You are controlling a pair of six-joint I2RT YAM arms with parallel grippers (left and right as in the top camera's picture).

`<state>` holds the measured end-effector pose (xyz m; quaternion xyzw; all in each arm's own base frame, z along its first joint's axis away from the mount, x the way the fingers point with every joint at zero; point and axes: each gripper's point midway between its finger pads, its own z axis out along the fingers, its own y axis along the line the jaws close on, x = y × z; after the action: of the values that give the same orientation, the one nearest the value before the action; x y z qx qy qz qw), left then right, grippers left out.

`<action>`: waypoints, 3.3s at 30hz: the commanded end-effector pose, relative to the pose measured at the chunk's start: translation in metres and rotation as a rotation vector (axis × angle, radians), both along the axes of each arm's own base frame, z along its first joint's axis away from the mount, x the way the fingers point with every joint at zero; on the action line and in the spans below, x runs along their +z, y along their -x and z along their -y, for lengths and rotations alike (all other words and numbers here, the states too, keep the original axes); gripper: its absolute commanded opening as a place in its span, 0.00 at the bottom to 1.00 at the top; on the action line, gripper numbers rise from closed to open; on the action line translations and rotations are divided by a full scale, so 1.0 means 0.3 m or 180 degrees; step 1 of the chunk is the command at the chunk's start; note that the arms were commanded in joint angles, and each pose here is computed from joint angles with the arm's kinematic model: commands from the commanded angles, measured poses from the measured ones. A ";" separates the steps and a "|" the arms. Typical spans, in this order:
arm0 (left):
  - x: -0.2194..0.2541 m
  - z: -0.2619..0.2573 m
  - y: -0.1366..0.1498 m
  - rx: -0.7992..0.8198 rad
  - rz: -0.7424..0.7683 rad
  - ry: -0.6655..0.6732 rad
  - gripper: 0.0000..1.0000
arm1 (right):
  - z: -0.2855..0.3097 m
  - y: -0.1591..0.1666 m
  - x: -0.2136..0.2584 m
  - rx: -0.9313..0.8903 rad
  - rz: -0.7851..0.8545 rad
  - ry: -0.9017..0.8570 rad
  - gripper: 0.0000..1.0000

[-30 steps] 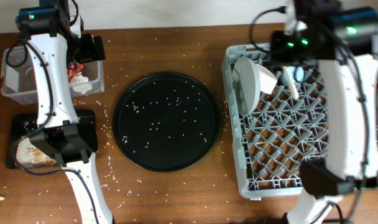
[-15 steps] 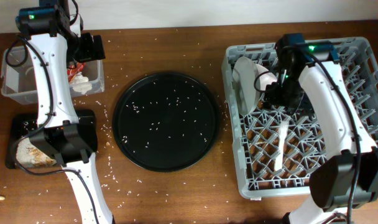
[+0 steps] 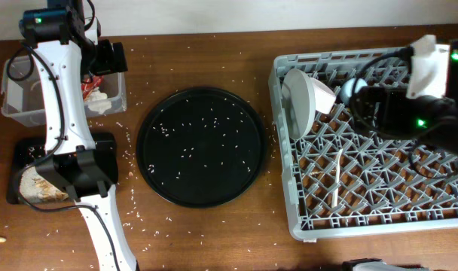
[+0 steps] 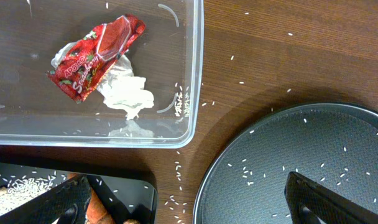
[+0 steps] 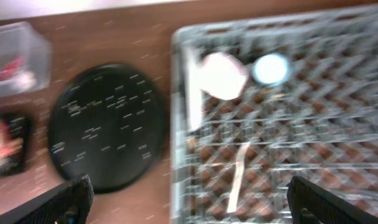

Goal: Sort waste into correct bins and load items into the dishwasher rack

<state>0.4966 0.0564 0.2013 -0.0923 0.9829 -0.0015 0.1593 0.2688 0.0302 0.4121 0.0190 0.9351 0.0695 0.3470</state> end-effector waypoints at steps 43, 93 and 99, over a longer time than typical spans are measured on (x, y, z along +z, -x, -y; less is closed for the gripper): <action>0.152 -0.006 -0.044 -0.0056 0.0534 -0.0081 0.99 | 0.121 0.079 -0.833 -0.0294 0.2542 -0.0065 0.98; -0.143 0.152 0.836 -0.0761 0.3695 -0.0933 0.99 | 0.121 0.079 -0.834 -0.0294 0.2539 -0.0065 0.99; -0.142 0.152 0.836 -0.0760 0.3696 -0.0934 0.99 | 0.121 0.079 -0.833 -0.0294 0.2540 -0.0065 0.99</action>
<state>0.2460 0.0098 0.1597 0.0554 0.7291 0.0588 0.6797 0.2450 -0.0045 0.1647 0.0323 0.7237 0.0653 0.6862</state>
